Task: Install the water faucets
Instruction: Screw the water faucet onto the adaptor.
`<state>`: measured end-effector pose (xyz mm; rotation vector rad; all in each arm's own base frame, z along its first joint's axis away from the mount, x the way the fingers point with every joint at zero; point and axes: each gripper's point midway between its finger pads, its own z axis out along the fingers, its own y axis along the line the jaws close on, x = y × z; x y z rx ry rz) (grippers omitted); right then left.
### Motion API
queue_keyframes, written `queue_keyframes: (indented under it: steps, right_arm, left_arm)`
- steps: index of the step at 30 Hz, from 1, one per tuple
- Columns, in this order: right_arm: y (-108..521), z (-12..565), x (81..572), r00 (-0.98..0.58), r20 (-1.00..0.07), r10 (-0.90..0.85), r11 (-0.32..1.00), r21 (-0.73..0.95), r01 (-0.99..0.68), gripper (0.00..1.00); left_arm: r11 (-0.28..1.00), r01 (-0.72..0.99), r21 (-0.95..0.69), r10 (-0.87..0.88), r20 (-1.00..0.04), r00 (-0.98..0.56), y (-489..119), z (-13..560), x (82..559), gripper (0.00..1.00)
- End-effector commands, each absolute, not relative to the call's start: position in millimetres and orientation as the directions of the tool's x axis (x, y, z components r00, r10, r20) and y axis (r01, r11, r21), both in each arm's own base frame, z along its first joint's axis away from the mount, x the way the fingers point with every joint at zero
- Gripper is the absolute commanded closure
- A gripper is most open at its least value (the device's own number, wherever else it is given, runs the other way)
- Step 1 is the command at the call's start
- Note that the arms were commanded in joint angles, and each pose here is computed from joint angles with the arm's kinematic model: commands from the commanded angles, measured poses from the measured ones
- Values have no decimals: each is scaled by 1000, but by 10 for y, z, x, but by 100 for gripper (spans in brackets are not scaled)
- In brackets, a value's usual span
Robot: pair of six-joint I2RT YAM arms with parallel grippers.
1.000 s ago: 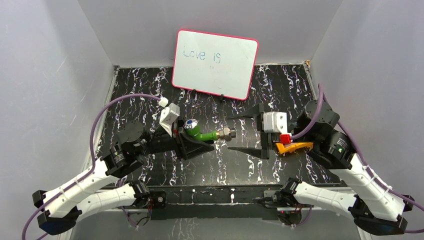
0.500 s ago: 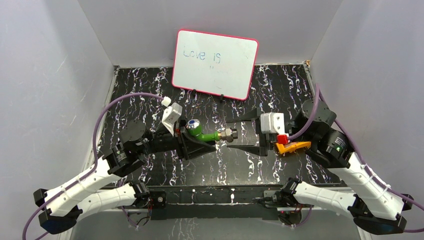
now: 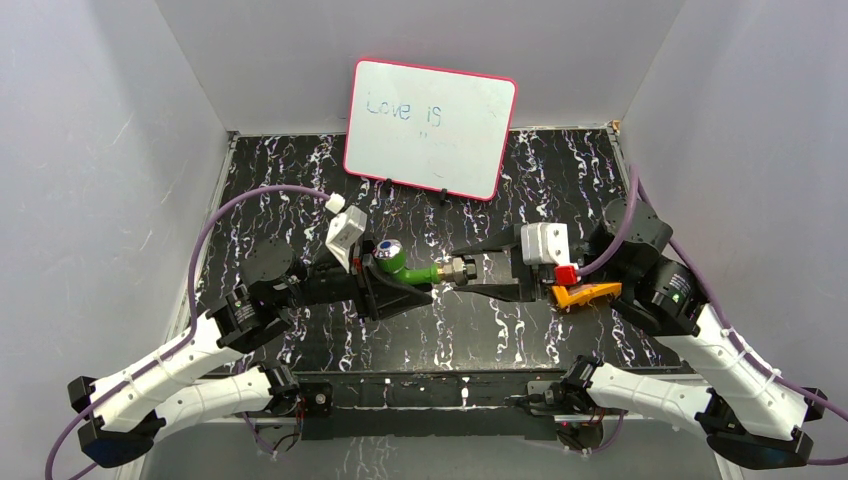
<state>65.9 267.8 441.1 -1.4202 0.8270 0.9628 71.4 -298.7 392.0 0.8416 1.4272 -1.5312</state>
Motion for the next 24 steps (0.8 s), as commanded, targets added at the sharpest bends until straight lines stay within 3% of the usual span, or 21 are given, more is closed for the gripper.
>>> queue_keyframes:
  steps: [1, 7, 14, 24]
  right_arm:
    - [2681, 4571, 606, 370, -923, 105, -73, -378, -923, 85]
    - [2724, 4513, 576, 225, -968, 107, -86, -235, -968, 100]
    - [2769, 4419, 671, 6, -990, 141, -13, -8, -1000, 100]
    - [2827, 4405, 726, -254, -961, 110, 25, 258, -966, 100]
  left_arm:
    - [-54, 943, -328, -224, -916, -332, -2919, 4330, 603, 100]
    - [-45, 951, -307, -215, -926, -309, -2945, 4292, 627, 100]
    - [1, 983, -183, -278, -945, -176, -2891, 4353, 697, 100]
    - [111, 988, 110, -280, -950, 138, -2852, 4408, 849, 100]
